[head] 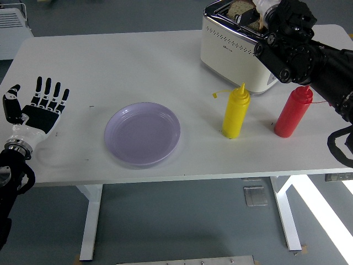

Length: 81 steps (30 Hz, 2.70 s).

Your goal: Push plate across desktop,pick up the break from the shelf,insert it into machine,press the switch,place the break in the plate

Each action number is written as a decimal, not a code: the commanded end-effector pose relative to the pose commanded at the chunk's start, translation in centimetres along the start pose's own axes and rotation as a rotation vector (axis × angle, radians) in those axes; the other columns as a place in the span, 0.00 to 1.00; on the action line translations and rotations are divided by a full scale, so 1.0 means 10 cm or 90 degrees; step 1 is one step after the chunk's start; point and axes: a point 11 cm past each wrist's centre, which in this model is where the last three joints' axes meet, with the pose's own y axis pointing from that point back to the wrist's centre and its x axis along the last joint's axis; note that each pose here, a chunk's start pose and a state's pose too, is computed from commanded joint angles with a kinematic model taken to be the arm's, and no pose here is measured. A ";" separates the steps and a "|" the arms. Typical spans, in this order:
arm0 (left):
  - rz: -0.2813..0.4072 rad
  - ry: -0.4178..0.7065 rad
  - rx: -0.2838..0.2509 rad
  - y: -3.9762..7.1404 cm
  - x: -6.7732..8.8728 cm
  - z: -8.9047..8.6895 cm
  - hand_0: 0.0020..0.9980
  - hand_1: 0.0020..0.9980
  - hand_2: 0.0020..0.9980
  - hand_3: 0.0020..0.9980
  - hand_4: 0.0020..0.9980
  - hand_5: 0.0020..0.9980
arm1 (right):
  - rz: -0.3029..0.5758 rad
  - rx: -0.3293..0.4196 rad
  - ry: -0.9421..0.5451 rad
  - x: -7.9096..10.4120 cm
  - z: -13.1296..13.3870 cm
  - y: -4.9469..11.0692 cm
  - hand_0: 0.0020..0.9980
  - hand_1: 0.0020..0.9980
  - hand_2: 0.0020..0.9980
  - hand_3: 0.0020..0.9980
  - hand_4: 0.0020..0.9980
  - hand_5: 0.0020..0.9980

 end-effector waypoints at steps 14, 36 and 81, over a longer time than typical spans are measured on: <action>0.000 0.002 0.002 -0.01 0.00 -0.02 0.79 0.71 0.66 0.65 0.57 0.89 | 0.022 0.015 0.000 0.01 -0.03 0.01 0.49 0.58 0.66 0.68 0.61 0.10; 0.006 0.002 0.010 -0.01 0.03 -0.08 0.79 0.71 0.66 0.64 0.57 0.89 | 0.008 -0.010 0.003 0.00 0.11 -0.02 0.51 0.62 0.72 0.71 0.64 0.11; 0.009 0.010 -0.020 0.01 0.03 0.06 0.79 0.72 0.66 0.62 0.55 0.85 | 0.078 0.059 -0.015 0.14 -0.16 0.05 0.44 0.39 0.52 0.55 0.18 0.00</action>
